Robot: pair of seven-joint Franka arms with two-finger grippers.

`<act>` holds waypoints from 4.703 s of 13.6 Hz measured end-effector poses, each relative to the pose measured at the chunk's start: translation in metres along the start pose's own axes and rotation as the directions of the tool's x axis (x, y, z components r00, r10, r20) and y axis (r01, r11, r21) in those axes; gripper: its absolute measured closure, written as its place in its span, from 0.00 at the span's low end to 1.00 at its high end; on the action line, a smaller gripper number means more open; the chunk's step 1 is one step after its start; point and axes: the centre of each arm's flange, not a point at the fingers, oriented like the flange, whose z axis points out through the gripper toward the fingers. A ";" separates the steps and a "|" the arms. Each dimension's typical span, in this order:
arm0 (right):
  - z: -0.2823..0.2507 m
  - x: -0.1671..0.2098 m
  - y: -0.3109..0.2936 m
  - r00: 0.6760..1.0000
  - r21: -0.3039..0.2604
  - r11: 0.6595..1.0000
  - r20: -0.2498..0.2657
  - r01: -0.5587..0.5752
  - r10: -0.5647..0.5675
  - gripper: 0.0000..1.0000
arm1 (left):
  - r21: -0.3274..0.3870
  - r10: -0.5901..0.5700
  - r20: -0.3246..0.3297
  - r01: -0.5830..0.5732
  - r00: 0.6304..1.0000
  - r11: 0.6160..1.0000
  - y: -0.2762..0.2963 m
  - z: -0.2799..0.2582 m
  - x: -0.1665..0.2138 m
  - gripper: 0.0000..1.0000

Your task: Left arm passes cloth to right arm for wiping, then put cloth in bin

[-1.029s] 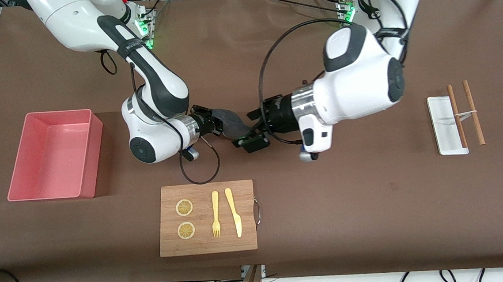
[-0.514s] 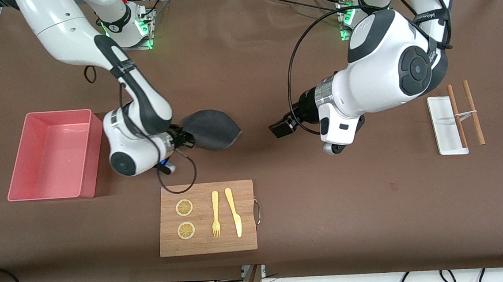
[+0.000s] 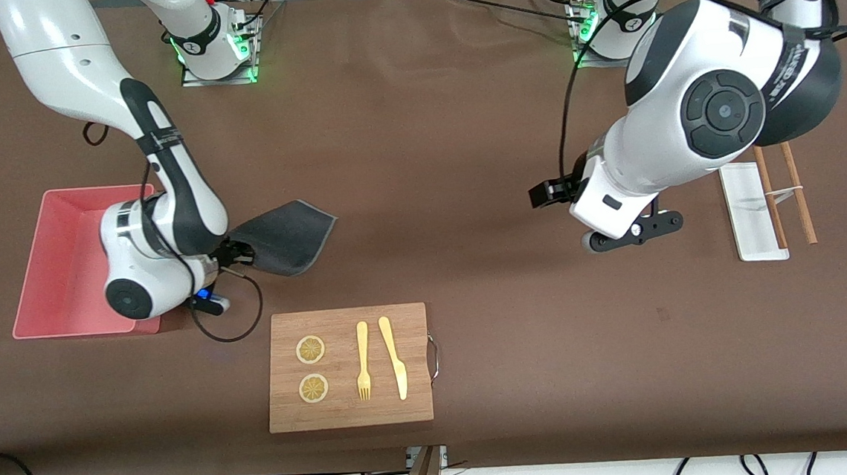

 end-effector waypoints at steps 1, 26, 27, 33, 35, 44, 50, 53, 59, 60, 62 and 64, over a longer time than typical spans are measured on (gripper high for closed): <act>-0.007 0.004 0.014 0.999 -0.010 0.999 -0.011 0.038 -0.038 1.00 | 0.039 0.059 -0.003 -0.059 0.998 0.998 -0.007 -0.005 -0.003 0.00; 0.025 -0.153 -0.278 0.956 0.355 0.904 -0.081 -0.237 0.282 1.00 | 0.137 0.346 -0.183 -0.325 0.920 0.936 -0.202 -0.039 -0.036 0.00; 0.025 -0.154 -0.278 0.957 0.355 0.905 -0.082 -0.234 0.279 1.00 | 0.138 0.342 -0.187 -0.320 0.921 0.937 -0.201 -0.041 -0.043 0.00; 0.032 -0.088 -0.202 0.981 0.182 0.972 -0.097 -0.151 0.170 1.00 | 0.132 0.302 -0.200 -0.280 0.932 0.951 -0.212 -0.047 -0.052 0.00; 0.023 -0.061 -0.159 0.989 0.121 0.987 -0.094 -0.102 0.114 1.00 | 0.130 0.295 -0.203 -0.272 0.934 0.953 -0.213 -0.047 -0.052 0.00; -0.063 -0.024 0.001 0.990 0.015 0.992 -0.076 0.122 -0.120 1.00 | 0.123 0.260 -0.210 -0.238 0.942 0.963 -0.213 -0.047 -0.052 0.00; -0.194 -0.106 0.083 0.985 -0.058 0.984 -0.016 0.168 -0.169 1.00 | 0.123 0.261 -0.211 -0.239 0.942 0.963 -0.212 -0.047 -0.052 0.00; -0.219 -0.101 0.156 0.970 -0.075 0.967 -0.014 0.242 -0.243 1.00 | 0.123 0.259 -0.211 -0.237 0.943 0.964 -0.212 -0.048 -0.052 0.00; -0.188 -0.048 0.255 0.937 -0.137 0.927 0.019 0.348 -0.349 1.00 | 0.123 0.258 -0.215 -0.236 0.942 0.964 -0.212 -0.048 -0.052 0.00; -0.177 -0.039 0.256 0.935 -0.141 0.924 0.024 0.355 -0.355 1.00 | 0.123 0.258 -0.217 -0.236 0.941 0.964 -0.212 -0.048 -0.052 0.00; -0.152 -0.021 0.256 0.932 -0.148 0.921 0.032 0.362 -0.361 1.00 | 0.123 0.258 -0.218 -0.236 0.941 0.964 -0.212 -0.048 -0.052 0.00; -0.125 -0.002 0.255 0.929 -0.160 0.916 0.023 0.368 -0.369 1.00 | 0.123 0.257 -0.218 -0.235 0.941 0.964 -0.212 -0.049 -0.052 0.00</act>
